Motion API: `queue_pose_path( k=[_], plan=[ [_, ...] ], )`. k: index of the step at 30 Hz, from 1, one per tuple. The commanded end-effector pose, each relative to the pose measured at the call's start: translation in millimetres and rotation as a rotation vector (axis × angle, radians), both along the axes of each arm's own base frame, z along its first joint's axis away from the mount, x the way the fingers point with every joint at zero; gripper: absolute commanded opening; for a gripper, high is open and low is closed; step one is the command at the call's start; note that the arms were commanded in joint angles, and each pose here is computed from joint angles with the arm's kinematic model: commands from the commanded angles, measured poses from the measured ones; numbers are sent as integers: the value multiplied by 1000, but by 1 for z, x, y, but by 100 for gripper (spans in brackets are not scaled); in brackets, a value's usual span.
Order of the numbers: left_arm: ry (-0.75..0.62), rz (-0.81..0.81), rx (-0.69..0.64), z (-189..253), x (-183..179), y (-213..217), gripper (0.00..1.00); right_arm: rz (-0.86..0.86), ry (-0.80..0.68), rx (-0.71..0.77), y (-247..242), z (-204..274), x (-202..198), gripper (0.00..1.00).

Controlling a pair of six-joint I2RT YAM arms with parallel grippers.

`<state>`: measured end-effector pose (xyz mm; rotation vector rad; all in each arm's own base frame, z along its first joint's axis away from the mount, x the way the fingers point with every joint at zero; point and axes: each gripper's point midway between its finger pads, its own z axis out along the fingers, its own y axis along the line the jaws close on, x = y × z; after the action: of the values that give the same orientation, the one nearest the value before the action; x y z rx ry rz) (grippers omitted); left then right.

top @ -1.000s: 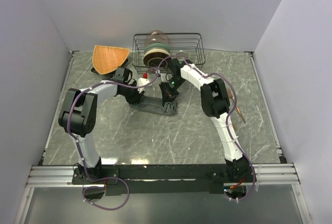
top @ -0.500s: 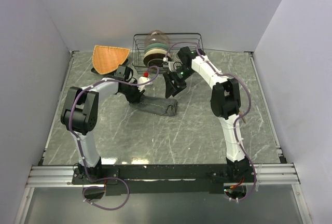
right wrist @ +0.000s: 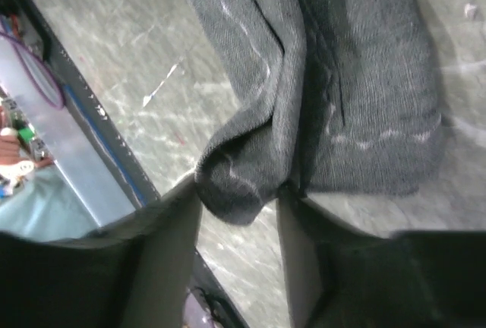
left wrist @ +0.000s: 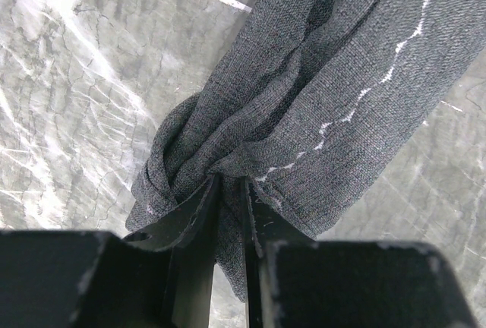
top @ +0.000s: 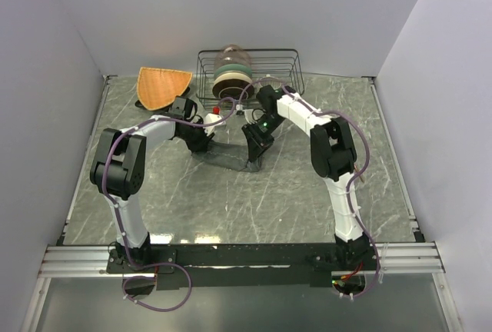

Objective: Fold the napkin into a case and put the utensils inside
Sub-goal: Smooth out the smaller rectangle-folded napkin at the center of the board.

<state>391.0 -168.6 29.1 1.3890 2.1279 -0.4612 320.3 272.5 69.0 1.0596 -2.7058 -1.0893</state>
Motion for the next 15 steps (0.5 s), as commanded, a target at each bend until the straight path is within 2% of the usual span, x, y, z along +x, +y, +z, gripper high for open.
queue_pose_path(
  k=[1, 3, 6, 9, 13, 15],
  plan=[
    [62, 0, 44, -22, -12, 9, 22, -28, -137, 3, 5, 14, 24, 18],
    [60, 0, 42, -22, -12, 10, 22, -57, -152, 1, 3, 19, 31, 5],
    [58, 0, 42, -21, -11, 10, 21, -94, -192, 12, 0, 29, 44, 0],
    [53, 3, 44, -21, -9, 11, 22, -121, -223, 7, -1, 29, 56, 0],
    [41, 16, 31, -18, -3, 11, 25, -121, -189, -55, -5, 1, 61, 0],
    [31, 37, 6, -10, 0, 11, 31, -128, -196, -92, -9, -9, 64, 0]
  ],
)
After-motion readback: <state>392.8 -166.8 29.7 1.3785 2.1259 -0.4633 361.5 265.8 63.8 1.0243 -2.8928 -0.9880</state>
